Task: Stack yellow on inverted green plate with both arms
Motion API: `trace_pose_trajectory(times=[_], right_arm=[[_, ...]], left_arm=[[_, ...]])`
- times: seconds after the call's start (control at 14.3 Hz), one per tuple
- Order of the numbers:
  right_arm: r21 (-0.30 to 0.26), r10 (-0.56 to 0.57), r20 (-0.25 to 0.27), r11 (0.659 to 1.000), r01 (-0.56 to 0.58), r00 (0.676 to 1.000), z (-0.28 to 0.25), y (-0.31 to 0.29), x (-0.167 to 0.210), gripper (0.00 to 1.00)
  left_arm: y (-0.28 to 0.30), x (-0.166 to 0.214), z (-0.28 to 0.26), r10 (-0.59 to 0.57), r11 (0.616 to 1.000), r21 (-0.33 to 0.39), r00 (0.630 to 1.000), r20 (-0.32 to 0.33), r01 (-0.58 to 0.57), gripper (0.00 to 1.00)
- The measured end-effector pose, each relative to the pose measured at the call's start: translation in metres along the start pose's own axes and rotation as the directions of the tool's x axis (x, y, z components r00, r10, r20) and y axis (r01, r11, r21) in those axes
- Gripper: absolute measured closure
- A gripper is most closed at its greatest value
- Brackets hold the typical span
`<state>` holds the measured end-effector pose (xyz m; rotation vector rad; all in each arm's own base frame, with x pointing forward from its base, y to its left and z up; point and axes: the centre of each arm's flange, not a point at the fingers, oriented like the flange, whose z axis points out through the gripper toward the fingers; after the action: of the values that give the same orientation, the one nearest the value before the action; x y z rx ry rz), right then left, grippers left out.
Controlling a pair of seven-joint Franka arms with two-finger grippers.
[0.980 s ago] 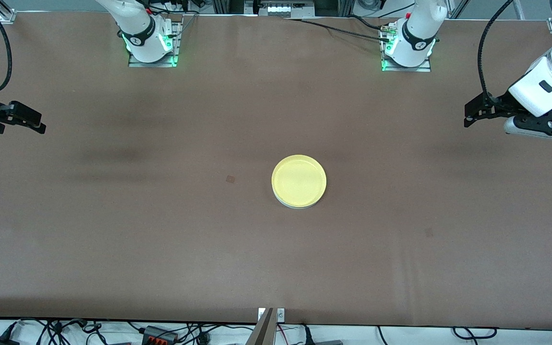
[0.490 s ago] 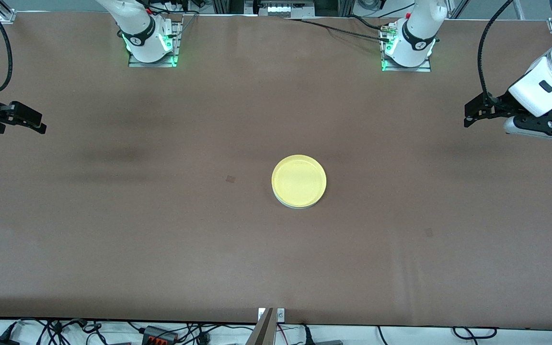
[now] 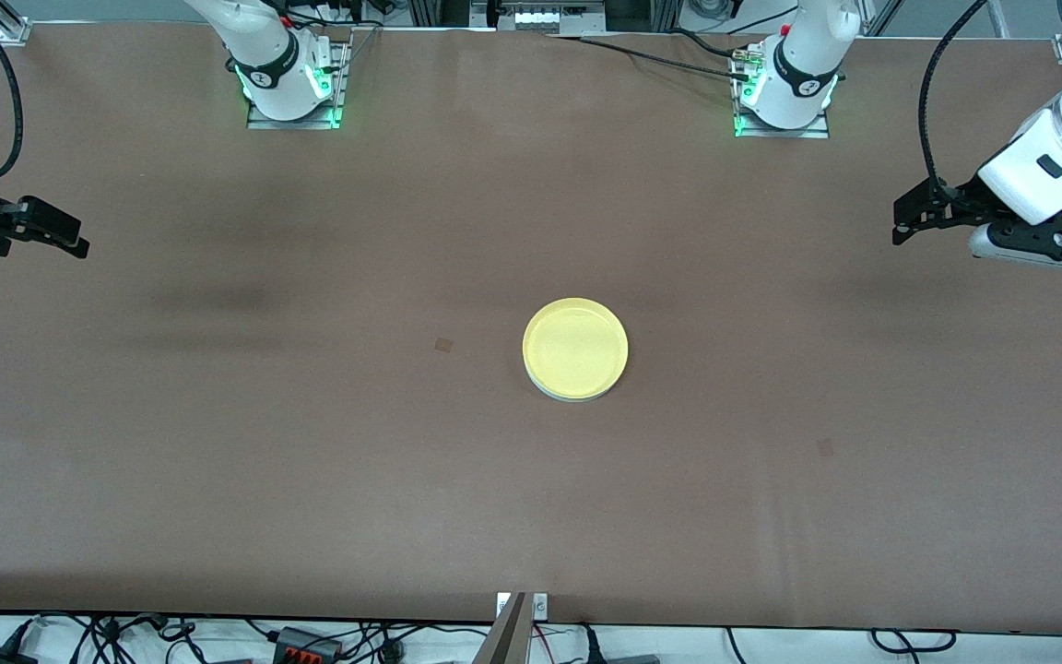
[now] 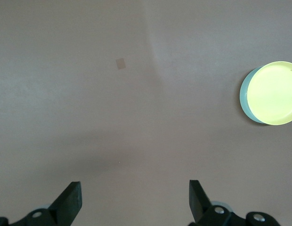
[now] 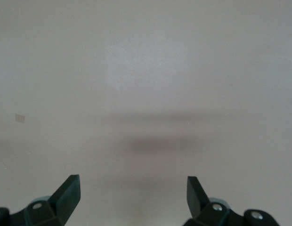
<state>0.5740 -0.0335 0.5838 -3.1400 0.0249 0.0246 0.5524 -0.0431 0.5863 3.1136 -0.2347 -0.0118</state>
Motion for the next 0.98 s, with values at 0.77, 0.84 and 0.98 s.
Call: trace_pose_trajectory(times=[0.77,0.84,0.98], right_arm=[[0.000,0.000,-0.006,1.000,0.000,1.000,0.003,0.000,0.001,0.00],[-0.001,0.000,-0.011,1.000,0.000,1.000,0.003,0.000,0.002,0.00],[-0.001,0.000,-0.014,1.000,0.000,1.000,0.002,0.000,0.002,0.00]], left_arm=[[0.013,0.001,0.000,0.023,1.000,0.000,1.000,0.000,-0.023,0.00],[0.015,0.001,0.000,0.028,1.000,0.001,1.000,0.000,-0.028,0.00],[0.017,0.001,0.000,0.030,1.000,0.001,1.000,0.000,-0.030,0.00]])
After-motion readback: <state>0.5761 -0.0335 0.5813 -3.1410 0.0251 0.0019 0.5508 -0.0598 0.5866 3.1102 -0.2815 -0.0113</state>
